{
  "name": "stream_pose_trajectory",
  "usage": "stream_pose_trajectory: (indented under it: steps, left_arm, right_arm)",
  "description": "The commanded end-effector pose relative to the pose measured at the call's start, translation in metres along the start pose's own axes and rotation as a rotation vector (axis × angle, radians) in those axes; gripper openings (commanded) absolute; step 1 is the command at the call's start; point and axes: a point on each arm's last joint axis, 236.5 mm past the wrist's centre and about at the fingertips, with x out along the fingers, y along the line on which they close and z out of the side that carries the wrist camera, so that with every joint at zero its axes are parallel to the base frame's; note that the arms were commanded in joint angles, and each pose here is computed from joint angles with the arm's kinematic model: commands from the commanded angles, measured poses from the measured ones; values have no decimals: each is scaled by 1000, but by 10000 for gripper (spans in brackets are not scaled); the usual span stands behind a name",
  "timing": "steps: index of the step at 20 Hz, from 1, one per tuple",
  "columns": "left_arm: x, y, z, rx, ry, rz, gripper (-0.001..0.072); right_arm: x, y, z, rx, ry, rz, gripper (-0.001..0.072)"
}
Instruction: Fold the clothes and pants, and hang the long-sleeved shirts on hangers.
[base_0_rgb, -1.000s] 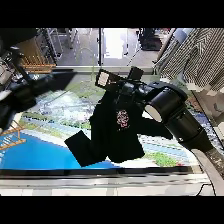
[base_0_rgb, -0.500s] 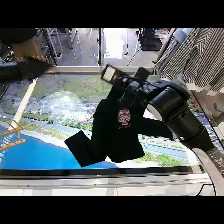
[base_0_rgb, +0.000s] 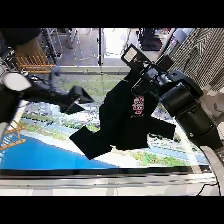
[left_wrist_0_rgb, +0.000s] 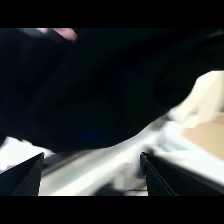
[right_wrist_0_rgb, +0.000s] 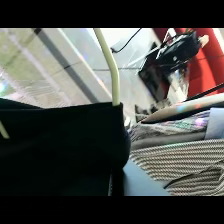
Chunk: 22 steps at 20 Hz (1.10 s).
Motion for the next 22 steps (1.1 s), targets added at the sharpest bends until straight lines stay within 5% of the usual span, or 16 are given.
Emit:
stream_pose_trajectory:
  steps: [1,11,17,20,22]
  left_arm:
    - [53,-33,11,-184,12,-172,621]
    - [121,-80,12,4,-134,-256,621]
    - [139,-65,17,30,-239,-118,561]
    - [138,-37,26,48,-280,7,76]
    - [123,-24,40,75,-316,56,12]
  right_arm:
    - [-10,-14,20,-6,-83,-43,15]
    - [-13,-17,31,-45,-129,-54,15]
    - [-13,-17,30,-45,-125,-54,16]
    - [-14,-17,28,-41,-115,-51,16]
    - [-14,-17,19,-25,-83,-40,16]
